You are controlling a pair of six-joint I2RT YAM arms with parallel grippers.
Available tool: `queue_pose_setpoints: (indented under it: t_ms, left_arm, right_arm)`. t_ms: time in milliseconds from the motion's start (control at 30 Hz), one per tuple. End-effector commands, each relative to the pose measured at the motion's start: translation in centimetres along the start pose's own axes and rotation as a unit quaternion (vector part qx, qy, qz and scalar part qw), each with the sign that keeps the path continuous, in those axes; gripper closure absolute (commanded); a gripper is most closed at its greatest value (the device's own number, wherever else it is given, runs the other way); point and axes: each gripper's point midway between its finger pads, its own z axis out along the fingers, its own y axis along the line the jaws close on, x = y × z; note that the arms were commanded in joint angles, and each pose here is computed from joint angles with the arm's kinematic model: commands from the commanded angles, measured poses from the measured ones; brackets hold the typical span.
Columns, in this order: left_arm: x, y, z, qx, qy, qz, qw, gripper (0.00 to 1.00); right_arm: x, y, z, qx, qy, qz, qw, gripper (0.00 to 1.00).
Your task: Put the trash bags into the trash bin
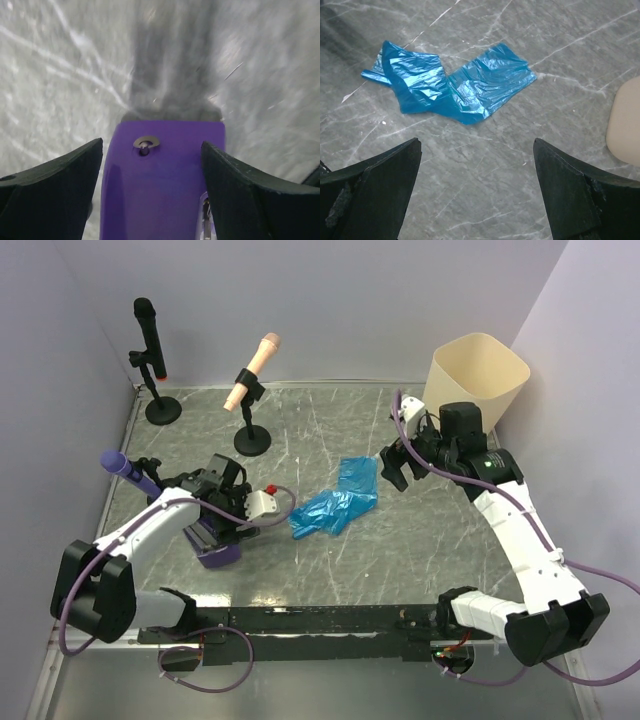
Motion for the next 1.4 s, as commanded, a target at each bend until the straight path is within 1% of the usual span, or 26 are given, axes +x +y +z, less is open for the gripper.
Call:
queue_pose_setpoints:
  t_ms: [0,100,233,333,467,533,600,667,767,833,867,967,1033,1100,1133,1167,1200,1233,1267,1300,1367]
  left_arm:
    - [2.5,1.8,-0.8,-0.058,0.053,0.027,0.997,0.17]
    - [3.3,1.2,-0.6,-0.057,0.061,0.021,0.996,0.17]
    - [6.2,0.7,-0.3,-0.063,0.109,0.001,0.992,0.18]
    - [8.2,0.8,-0.7,-0.072,0.124,-0.022,0.989,0.18]
    - [10.2,0.9,-1.3,-0.085,0.143,-0.044,0.985,0.19]
    - [10.6,0.8,-1.3,-0.087,0.145,-0.055,0.984,0.19]
    - [10.4,0.5,-1.1,-0.083,0.137,-0.061,0.985,0.19]
    - [8.9,0.9,-1.1,-0.088,0.099,-0.078,0.988,0.19]
    - [4.4,2.4,-2.1,-0.106,0.001,-0.12,0.987,0.17]
    - [0.9,3.2,-3.1,-0.107,-0.075,-0.153,0.98,0.16]
    - [-0.7,3.4,-3.7,-0.104,-0.108,-0.175,0.973,0.15]
    - [-4.5,4.2,-5.3,-0.098,-0.189,-0.227,0.95,0.14]
    - [-6.2,4.6,-6.0,-0.091,-0.225,-0.262,0.934,0.14]
    - [-7.5,5.2,-6.5,-0.092,-0.256,-0.304,0.913,0.15]
    - [-7.9,5.4,-6.6,-0.09,-0.269,-0.321,0.904,0.14]
    - [-8.4,5.6,-6.8,-0.089,-0.282,-0.339,0.893,0.14]
    - [-8.8,6.0,-6.8,-0.092,-0.298,-0.355,0.881,0.15]
    - [-9.2,6.2,-7.0,-0.093,-0.314,-0.38,0.865,0.14]
    - [-9.4,6.4,-6.9,-0.095,-0.327,-0.395,0.853,0.14]
    - [-9.5,6.6,-6.7,-0.095,-0.338,-0.412,0.841,0.14]
    - [-9.8,6.7,-6.2,-0.089,-0.351,-0.432,0.826,0.14]
  right_arm:
    - [-0.2,0.7,-0.1,-0.018,-0.01,-0.017,1.0,0.01]
    - [0.2,0.7,0.6,-0.025,-0.004,-0.018,1.0,0.01]
    - [0.5,0.7,1.5,-0.035,0.004,-0.019,0.999,0.01]
    - [0.8,1.0,2.4,-0.054,0.011,-0.038,0.998,0.01]
    - [2.7,2.9,4.5,-0.105,0.032,-0.108,0.988,0.01]
    - [3.8,4.3,5.8,-0.129,0.041,-0.154,0.979,0.01]
    - [4.6,6.1,7.5,-0.155,0.044,-0.209,0.964,0.02]
    - [5.4,7.3,9.1,-0.177,0.048,-0.254,0.95,0.05]
    - [6.8,8.5,12.1,-0.207,0.067,-0.285,0.934,0.07]
    - [7.4,8.7,14.0,-0.222,0.088,-0.287,0.928,0.09]
    - [7.0,8.4,14.9,-0.223,0.093,-0.287,0.927,0.1]
    - [8.0,8.3,17.4,-0.242,0.124,-0.284,0.919,0.13]
    - [8.6,8.3,18.2,-0.255,0.141,-0.284,0.913,0.23]
    - [9.2,8.1,18.6,-0.259,0.16,-0.276,0.912,0.37]
    - [9.2,7.9,18.5,-0.259,0.172,-0.27,0.911,0.48]
    - [9.0,7.7,18.3,-0.263,0.179,-0.259,0.912,0.62]
    - [9.5,7.5,17.6,-0.276,0.196,-0.235,0.911,0.74]
    - [9.2,7.6,17.1,-0.29,0.203,-0.213,0.91,0.85]
    - [8.9,7.4,16.6,-0.299,0.21,-0.185,0.912,0.93]
    - [8.2,7.3,16.0,-0.31,0.21,-0.16,0.913,1.0]
    - [6.9,6.6,15.1,-0.322,0.206,-0.101,0.918,1.0]
